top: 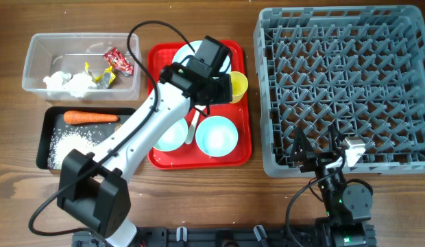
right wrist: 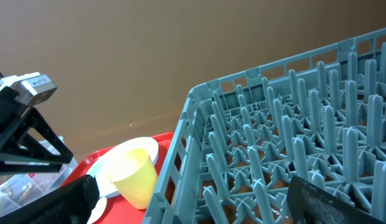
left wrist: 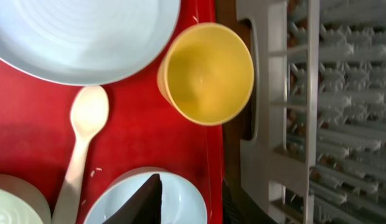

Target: Sort waste into correct bins and load items into the dishwasher rack

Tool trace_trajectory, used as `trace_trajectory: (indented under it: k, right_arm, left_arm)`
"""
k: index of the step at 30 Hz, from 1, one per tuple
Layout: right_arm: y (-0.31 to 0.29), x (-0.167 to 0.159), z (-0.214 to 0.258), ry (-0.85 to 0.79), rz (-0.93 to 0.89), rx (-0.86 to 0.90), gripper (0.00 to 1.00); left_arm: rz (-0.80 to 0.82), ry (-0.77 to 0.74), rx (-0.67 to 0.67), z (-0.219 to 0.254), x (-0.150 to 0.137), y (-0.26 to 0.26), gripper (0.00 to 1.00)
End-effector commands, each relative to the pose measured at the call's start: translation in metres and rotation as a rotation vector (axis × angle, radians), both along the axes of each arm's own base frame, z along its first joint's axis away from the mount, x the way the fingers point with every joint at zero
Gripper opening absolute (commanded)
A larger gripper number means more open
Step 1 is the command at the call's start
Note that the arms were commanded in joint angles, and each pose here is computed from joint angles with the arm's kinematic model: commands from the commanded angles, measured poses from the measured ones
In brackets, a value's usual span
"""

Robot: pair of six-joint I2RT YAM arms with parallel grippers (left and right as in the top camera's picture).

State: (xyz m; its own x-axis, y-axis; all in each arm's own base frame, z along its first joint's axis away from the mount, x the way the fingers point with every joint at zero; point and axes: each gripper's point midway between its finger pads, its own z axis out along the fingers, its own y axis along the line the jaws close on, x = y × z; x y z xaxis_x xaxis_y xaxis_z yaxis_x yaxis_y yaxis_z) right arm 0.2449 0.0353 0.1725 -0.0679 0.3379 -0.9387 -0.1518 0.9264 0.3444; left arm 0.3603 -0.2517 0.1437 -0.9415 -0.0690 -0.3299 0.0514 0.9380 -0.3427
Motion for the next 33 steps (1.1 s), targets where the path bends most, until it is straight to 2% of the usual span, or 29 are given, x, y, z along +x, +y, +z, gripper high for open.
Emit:
trace_trajectory:
  k: [1,7,8,11,14,18,21,23,25,28,31,33]
  right_arm:
    - [-0.001,0.000,0.002,-0.009,-0.007,-0.006,1.00]
    - [-0.001,0.000,0.002,-0.009,-0.007,-0.007,1.00]
    - [-0.001,0.000,0.002,-0.009,-0.007,-0.006,1.00]
    - [-0.001,0.000,0.002,-0.010,-0.007,-0.006,1.00]
    - [0.000,0.000,0.007,-0.028,-0.002,0.005,1.00]
    - [0.015,-0.004,0.012,-0.009,0.090,0.192,1.00]
    - [0.029,-0.010,0.026,-0.013,0.176,0.194,1.00]
    - [0.027,-0.013,0.046,-0.016,0.167,0.169,1.00]
    - [0.026,-0.014,0.070,-0.029,0.162,0.143,1.00]
    - [0.026,-0.011,0.109,-0.010,0.158,0.118,1.00]
    - [0.029,0.000,0.140,0.093,0.166,0.111,1.00]
    - [0.035,0.005,0.154,0.162,0.194,0.083,1.00]
  left_arm:
    - [0.014,-0.017,-0.021,0.002,0.011,0.002,0.28]
    - [0.013,-0.030,-0.030,0.004,0.014,0.000,0.29]
    - [0.014,-0.028,-0.029,0.004,0.014,0.001,0.25]
    - [0.018,-0.028,-0.028,0.004,0.015,0.002,0.04]
    - [0.036,-0.027,-0.032,0.004,0.019,0.009,0.04]
    - [0.059,0.006,-0.093,0.006,0.027,0.022,0.04]
    - [0.072,0.048,-0.193,0.012,0.033,0.033,0.04]
    - [0.082,0.076,-0.290,0.019,0.040,0.043,0.04]
    - [0.092,0.081,-0.306,0.021,0.042,0.049,0.04]
    - [0.095,0.072,-0.288,0.019,0.043,0.048,0.15]
    - [0.087,0.048,-0.273,0.019,0.045,0.040,0.23]
    - [0.095,0.035,-0.268,0.017,0.048,0.035,0.24]
